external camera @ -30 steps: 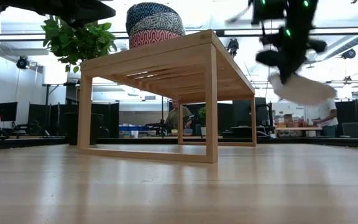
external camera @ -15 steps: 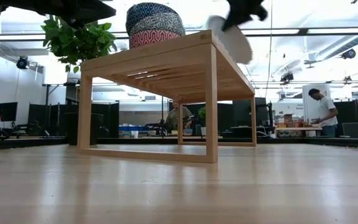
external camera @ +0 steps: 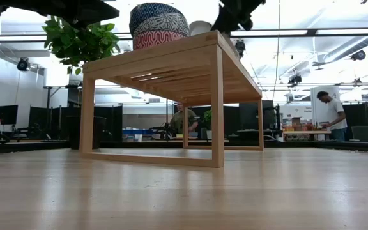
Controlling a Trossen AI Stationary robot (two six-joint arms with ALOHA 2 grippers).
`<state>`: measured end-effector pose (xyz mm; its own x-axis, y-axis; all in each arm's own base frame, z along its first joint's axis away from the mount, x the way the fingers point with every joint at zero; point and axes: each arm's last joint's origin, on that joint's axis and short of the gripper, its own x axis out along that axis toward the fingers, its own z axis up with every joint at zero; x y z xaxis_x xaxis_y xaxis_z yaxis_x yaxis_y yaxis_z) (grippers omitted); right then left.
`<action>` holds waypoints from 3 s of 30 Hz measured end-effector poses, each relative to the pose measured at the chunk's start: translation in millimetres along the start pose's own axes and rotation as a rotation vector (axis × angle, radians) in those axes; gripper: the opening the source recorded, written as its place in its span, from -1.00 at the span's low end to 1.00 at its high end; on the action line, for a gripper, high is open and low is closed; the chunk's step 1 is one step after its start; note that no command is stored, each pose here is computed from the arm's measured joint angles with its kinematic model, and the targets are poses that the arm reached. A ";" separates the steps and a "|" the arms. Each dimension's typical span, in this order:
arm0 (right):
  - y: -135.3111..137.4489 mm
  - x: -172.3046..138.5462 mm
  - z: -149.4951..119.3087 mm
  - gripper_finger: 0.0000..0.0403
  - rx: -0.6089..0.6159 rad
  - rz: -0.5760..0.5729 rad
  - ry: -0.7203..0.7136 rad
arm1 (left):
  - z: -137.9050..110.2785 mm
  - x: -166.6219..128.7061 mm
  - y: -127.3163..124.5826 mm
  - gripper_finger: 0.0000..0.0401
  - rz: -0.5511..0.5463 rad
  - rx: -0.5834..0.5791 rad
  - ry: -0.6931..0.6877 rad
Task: Place and stack bowls onto a shelf
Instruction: Stack the white patterned bowl on top of the white patterned bowl on the shelf, then stack the orange patterned bowl on top of the yellow patterned bowl on the shelf
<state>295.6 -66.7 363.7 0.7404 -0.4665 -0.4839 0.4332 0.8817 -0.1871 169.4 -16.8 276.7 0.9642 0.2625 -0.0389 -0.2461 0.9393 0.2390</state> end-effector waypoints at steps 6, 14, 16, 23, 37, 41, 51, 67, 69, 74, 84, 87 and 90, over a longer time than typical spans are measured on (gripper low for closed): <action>4.7 15.0 2.8 -0.94 -0.023 -0.003 0.022 | -0.1 0.1 -0.1 -1.00 0.000 0.000 0.001; 7.6 25.0 12.3 -0.69 -0.017 -0.004 0.021 | -0.2 0.2 -0.2 -1.00 -0.001 0.001 0.002; 6.8 24.1 15.2 -0.56 -0.012 -0.017 0.013 | -0.2 0.2 -0.2 -1.00 -0.001 0.001 0.002; 5.0 18.9 23.9 -0.22 0.035 -0.019 -0.014 | -0.2 0.2 -0.2 -1.00 -0.001 0.001 0.002; 27.0 12.8 22.8 -0.26 0.040 0.044 -0.023 | -0.3 0.2 -0.2 -1.00 -0.001 0.002 0.002; 42.8 9.6 18.0 -0.31 0.055 0.084 -0.012 | -1.0 0.2 -0.4 -1.00 -0.003 0.005 0.009; 95.8 -20.4 11.4 -0.38 0.132 0.246 0.007 | -1.3 0.2 -0.4 -1.00 -0.003 0.006 0.012; 138.4 -55.8 -26.9 -0.50 0.548 0.353 0.437 | 12.6 -2.2 3.7 -1.00 -0.015 -0.085 0.077; 144.9 -57.1 -30.9 -0.51 0.598 0.363 0.494 | 12.5 -2.2 3.7 -1.00 -0.015 -0.086 0.078; 165.6 -54.9 -47.4 -0.54 0.686 0.361 0.694 | 12.8 -2.9 4.1 -1.00 -0.014 -0.089 0.076; 222.9 -45.5 -112.7 -0.47 0.703 0.150 1.306 | 11.2 -3.0 3.7 -1.00 -0.015 -0.089 0.082; 228.8 -43.6 -129.5 -0.35 0.676 0.017 1.413 | 10.9 -2.9 3.6 -1.00 -0.016 -0.088 0.085; 234.7 -41.7 -140.6 -0.22 0.632 -0.043 1.446 | 10.7 -2.8 3.6 -1.00 -0.016 -0.087 0.086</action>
<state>294.1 169.7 219.8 -0.2140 0.2958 -0.9310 0.8494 0.5270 -0.0278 166.9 -16.5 288.1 0.9567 0.2621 -0.1263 -0.2423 0.9581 0.1526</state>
